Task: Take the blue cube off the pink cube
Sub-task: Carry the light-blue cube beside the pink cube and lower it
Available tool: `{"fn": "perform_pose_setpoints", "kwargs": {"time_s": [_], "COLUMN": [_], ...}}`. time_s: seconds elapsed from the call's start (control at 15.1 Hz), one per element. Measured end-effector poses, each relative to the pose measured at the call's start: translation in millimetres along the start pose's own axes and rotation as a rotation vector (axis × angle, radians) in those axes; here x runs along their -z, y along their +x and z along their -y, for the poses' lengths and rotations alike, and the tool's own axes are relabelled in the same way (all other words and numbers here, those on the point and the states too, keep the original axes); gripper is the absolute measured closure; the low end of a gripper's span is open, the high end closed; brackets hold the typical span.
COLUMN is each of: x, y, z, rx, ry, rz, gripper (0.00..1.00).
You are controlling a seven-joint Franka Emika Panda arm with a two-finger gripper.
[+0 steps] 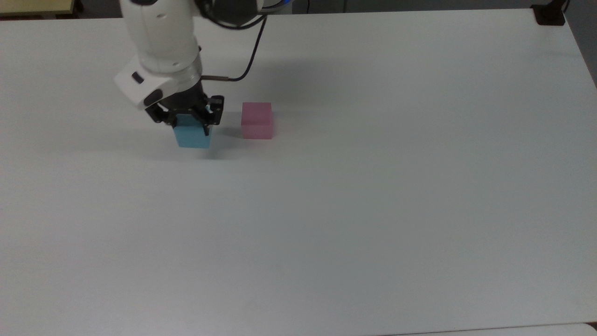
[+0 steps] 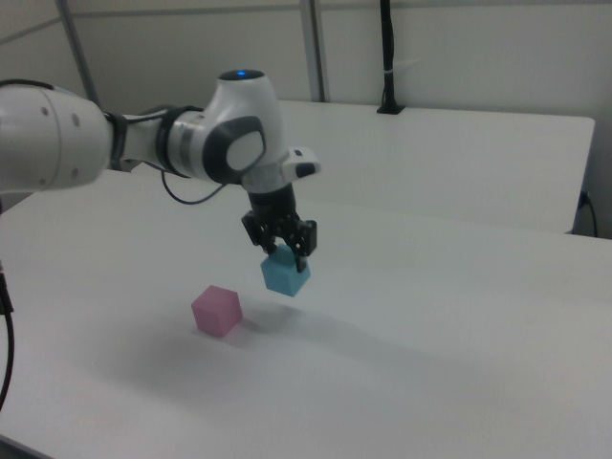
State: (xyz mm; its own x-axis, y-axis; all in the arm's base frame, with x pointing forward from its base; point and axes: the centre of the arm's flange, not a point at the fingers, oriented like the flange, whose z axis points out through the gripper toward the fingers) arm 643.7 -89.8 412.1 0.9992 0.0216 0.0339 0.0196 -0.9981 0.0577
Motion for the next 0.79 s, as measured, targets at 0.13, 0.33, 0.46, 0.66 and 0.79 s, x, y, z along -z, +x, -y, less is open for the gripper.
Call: {"fn": "perform_pose_setpoints", "kwargs": {"time_s": [0.13,0.33,0.46,0.66,0.79], "x": [-22,-63,-68,-67,-67], "y": [4,7,11,13,14], "z": [-11,-10,-9,-10,-10], "rx": [0.004,0.034,0.04,0.039,0.038], "ry": [0.002,-0.026,-0.033,-0.035,-0.035], "rz": [0.029,0.089,0.069,0.054,0.053], "gripper": [0.44,0.44,0.36,0.08,0.0]}}
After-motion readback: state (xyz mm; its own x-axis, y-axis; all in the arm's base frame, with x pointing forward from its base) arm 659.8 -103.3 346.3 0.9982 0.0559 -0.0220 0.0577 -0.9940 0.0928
